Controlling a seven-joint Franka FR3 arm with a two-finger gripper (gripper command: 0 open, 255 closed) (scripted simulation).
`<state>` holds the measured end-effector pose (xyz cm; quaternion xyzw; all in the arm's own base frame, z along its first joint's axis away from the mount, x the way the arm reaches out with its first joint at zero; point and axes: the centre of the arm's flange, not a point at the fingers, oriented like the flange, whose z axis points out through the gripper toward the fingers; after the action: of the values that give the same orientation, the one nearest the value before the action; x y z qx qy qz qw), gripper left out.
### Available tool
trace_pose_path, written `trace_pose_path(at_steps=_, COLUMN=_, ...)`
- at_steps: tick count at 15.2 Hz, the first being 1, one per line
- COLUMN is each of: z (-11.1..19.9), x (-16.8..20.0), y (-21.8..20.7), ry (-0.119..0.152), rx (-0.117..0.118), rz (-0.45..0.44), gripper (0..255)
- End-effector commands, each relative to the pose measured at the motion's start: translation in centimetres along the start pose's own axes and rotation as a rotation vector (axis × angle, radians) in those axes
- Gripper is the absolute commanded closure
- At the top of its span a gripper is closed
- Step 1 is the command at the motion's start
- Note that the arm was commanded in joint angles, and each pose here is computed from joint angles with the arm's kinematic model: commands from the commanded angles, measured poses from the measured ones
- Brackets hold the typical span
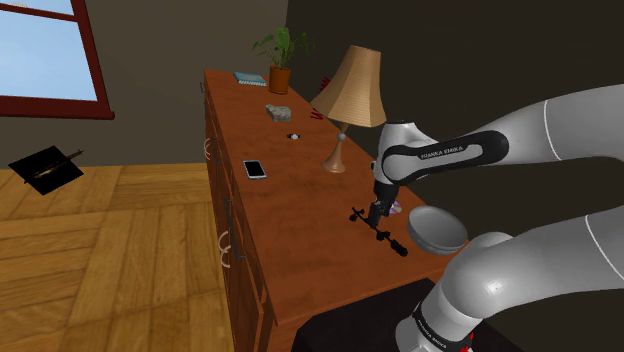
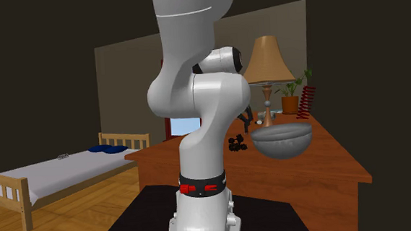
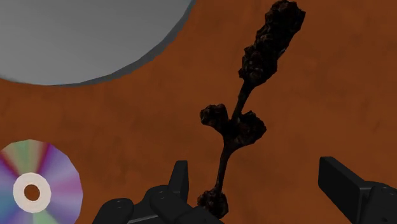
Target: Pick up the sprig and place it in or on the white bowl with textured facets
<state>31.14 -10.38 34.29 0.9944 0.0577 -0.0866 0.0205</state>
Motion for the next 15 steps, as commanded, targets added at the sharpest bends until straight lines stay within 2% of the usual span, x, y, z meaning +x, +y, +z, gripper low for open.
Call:
trace_pose_path(at_steps=1, z=1.4, x=0.1, y=-0.1, ry=-0.003, rx=-0.002, rz=-0.004, gripper=0)
trace_pose_path(at_steps=7, z=4.9, x=0.1, y=-0.1, ry=-0.003, rx=-0.002, rz=-0.004, gripper=0)
trace_pose_path(at_steps=15, z=4.9, x=0.1, y=-0.1, ry=-0.003, rx=-0.002, rz=-0.004, gripper=0)
